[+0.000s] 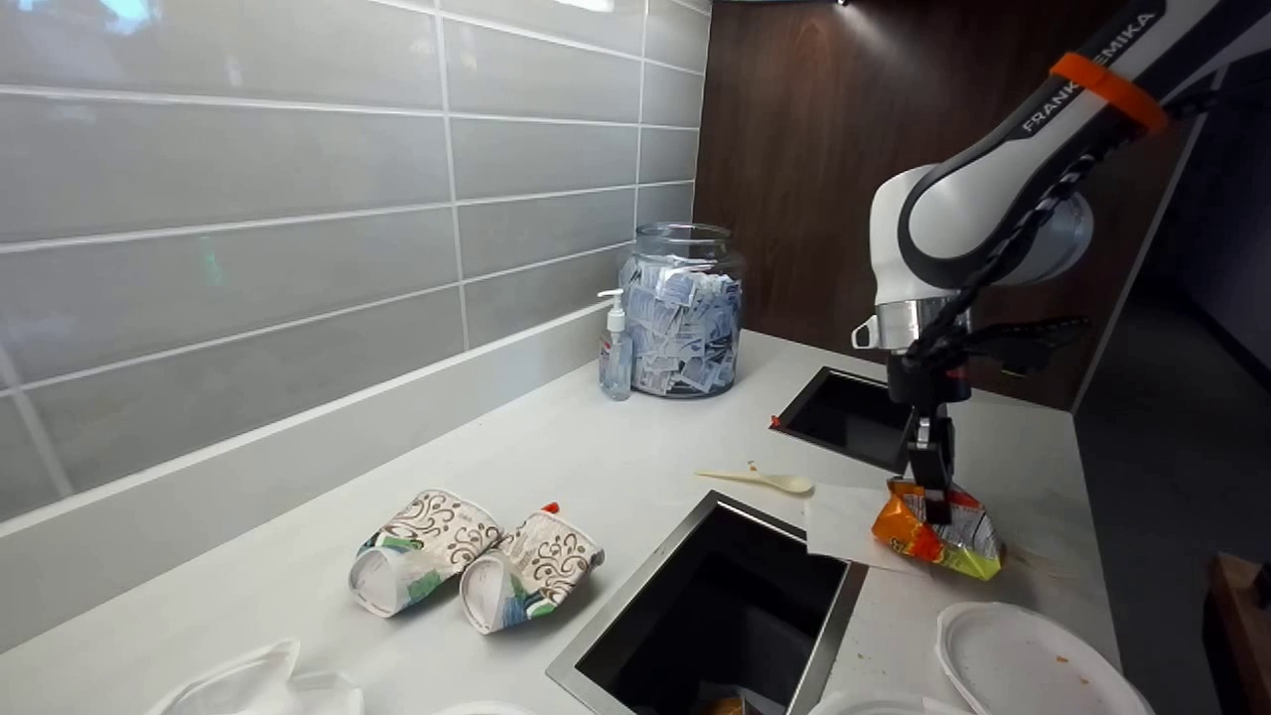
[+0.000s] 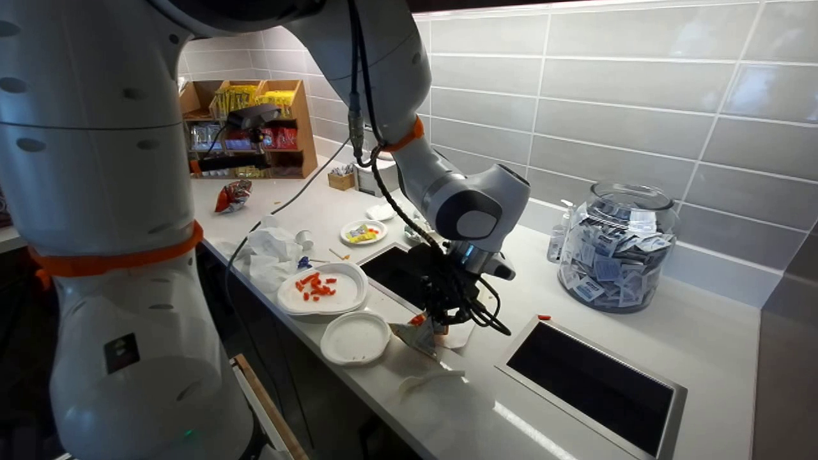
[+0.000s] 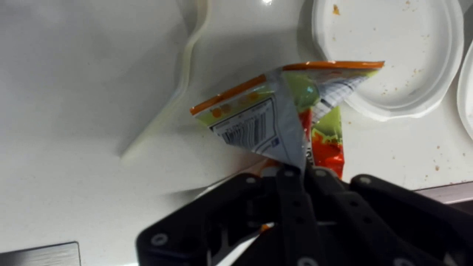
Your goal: Put the orange packet in the left bin
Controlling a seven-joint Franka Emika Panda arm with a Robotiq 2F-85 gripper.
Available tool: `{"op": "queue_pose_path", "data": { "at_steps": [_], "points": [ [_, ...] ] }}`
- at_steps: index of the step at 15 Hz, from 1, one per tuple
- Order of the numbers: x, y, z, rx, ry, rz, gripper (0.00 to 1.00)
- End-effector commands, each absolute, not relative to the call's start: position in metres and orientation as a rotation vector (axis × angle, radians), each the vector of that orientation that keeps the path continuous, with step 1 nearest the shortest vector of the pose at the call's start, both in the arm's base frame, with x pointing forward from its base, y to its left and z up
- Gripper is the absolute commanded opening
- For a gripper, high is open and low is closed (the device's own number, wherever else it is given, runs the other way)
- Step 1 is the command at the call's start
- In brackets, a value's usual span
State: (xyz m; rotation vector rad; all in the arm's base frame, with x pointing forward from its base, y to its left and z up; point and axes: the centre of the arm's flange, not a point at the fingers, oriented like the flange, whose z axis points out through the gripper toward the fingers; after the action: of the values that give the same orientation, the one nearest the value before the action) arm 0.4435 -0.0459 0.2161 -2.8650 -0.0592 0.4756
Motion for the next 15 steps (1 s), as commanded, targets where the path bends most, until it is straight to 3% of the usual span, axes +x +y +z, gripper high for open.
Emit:
{"op": "queue_pose_path", "data": {
  "at_steps": [1, 15],
  "points": [
    [0.432, -0.05, 0.242, -2.847, 0.0, 0.541, 0.0],
    [0.461, 0.002, 0.308, -2.804, -0.201, 0.654, 0.0]
  ]
}}
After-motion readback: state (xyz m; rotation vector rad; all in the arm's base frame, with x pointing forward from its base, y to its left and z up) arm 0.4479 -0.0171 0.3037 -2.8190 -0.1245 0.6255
